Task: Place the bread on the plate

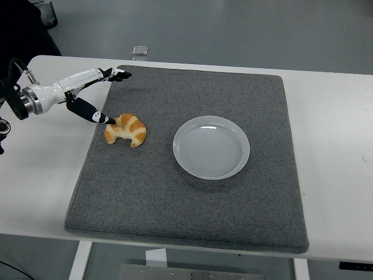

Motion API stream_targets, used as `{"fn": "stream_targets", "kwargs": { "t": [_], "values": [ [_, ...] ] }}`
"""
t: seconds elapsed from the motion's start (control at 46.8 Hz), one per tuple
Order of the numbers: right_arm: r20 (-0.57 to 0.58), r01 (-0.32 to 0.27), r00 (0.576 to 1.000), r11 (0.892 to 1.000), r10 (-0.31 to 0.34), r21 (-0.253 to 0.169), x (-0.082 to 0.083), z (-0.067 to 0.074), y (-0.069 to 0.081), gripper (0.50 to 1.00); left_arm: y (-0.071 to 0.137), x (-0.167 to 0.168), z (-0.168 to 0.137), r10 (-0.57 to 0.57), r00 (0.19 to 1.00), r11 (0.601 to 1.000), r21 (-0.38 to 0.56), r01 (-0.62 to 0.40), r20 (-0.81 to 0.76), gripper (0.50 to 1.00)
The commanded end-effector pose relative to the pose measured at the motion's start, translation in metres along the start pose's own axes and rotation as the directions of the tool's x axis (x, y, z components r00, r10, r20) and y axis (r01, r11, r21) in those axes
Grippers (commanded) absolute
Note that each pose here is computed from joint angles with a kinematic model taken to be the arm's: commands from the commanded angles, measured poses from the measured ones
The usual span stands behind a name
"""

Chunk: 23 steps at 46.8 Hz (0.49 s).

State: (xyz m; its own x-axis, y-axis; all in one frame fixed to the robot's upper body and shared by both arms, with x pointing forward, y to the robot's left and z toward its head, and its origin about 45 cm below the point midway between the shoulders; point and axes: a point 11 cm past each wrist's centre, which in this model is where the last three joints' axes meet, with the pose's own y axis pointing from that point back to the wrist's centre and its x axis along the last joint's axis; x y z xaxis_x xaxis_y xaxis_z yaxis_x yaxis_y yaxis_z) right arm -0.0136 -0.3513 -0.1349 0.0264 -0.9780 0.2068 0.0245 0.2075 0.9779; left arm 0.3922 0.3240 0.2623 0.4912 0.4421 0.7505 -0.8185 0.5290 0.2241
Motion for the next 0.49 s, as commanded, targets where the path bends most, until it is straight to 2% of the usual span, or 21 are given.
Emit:
{"fn": "stream_targets", "kwargs": {
  "t": [0.0, 0.256, 0.47],
  "values": [
    [0.0, 0.0, 1.0, 1.0, 0.0, 0.0, 0.0, 0.0, 0.0, 0.952, -0.002, -0.01, -0.007, 0.006, 0.999, 1.0, 0.021, -0.007, 0.042, 0.996],
    [0.0, 0.0, 1.0, 1.0, 0.0, 0.0, 0.0, 0.0, 0.0, 0.952, -0.011, -0.025, -0.019, -0.017, 0.995, 0.999, 0.051, 0.012, 0.097, 0.994],
    [0.0, 0.0, 1.0, 1.0, 0.0, 0.0, 0.0, 0.0, 0.0, 0.952, -0.019, -0.035, -0.017, -0.029, 0.995, 0.999, 0.042, 0.025, 0.1, 0.994]
  ]
}}
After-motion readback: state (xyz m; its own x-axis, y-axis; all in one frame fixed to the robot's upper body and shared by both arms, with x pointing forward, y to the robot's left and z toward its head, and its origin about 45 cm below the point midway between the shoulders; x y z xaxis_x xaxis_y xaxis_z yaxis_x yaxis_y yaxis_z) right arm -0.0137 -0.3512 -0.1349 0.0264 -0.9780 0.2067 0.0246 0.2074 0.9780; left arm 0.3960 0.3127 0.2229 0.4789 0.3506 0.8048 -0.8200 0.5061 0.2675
